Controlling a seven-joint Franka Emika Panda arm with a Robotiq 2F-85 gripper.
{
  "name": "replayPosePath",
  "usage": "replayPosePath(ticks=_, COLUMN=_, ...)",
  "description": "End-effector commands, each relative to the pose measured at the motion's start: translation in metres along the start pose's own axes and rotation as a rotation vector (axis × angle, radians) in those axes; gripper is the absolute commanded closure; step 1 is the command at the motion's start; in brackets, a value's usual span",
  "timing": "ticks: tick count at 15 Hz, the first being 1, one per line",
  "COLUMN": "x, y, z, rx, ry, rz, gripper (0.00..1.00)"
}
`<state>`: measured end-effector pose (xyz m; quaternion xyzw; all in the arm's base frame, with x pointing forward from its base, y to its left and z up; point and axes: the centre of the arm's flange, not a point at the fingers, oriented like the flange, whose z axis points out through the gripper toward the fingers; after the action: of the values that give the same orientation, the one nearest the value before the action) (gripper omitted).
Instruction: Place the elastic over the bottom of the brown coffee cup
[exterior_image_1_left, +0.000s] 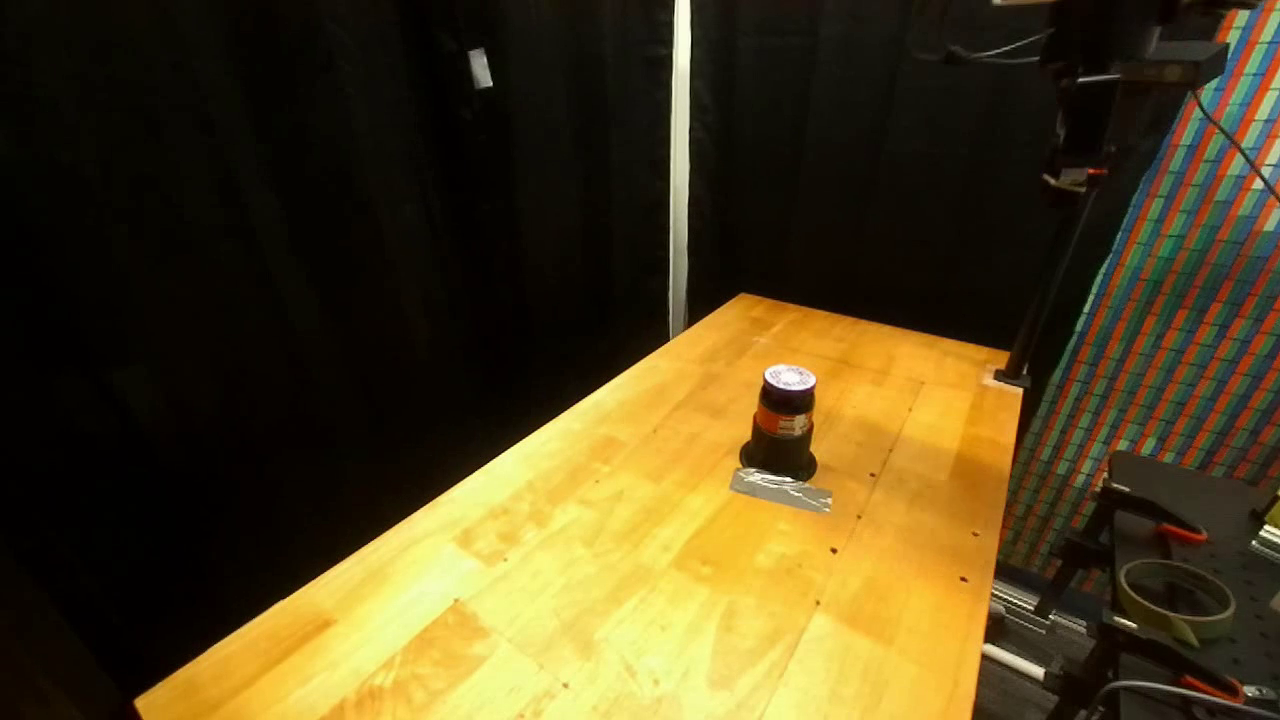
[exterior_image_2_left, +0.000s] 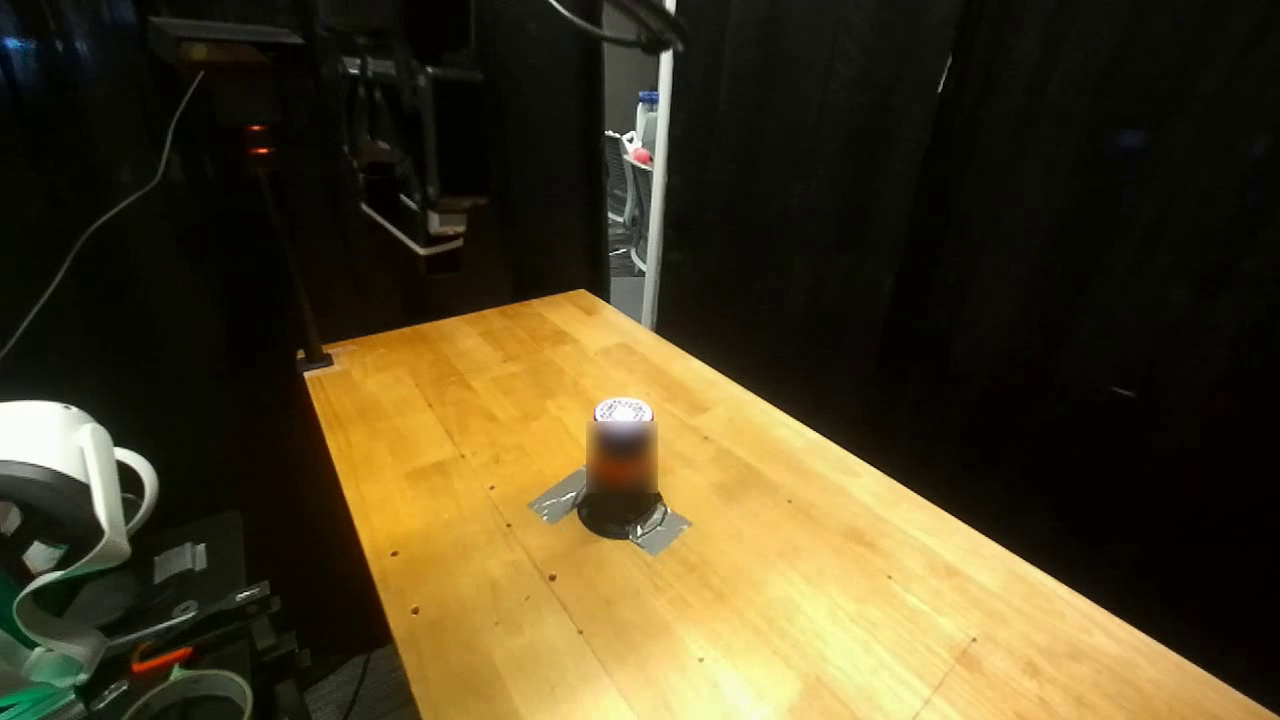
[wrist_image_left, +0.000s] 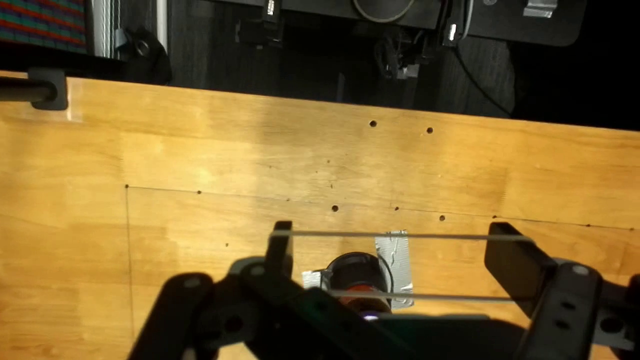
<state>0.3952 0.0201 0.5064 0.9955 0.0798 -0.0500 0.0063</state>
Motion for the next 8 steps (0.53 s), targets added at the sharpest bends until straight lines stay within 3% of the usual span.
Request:
replayPosePath(ticks=1, x=0.089, y=-0.033, z=0.005, rx=0.055, ry=-0.053, rz=-0.001, gripper=0.00)
replayPosePath(ticks=8, x=0.187, y=-0.051, z=0.079, rx=0.046, ry=-0.011, rz=0.037, gripper=0.00)
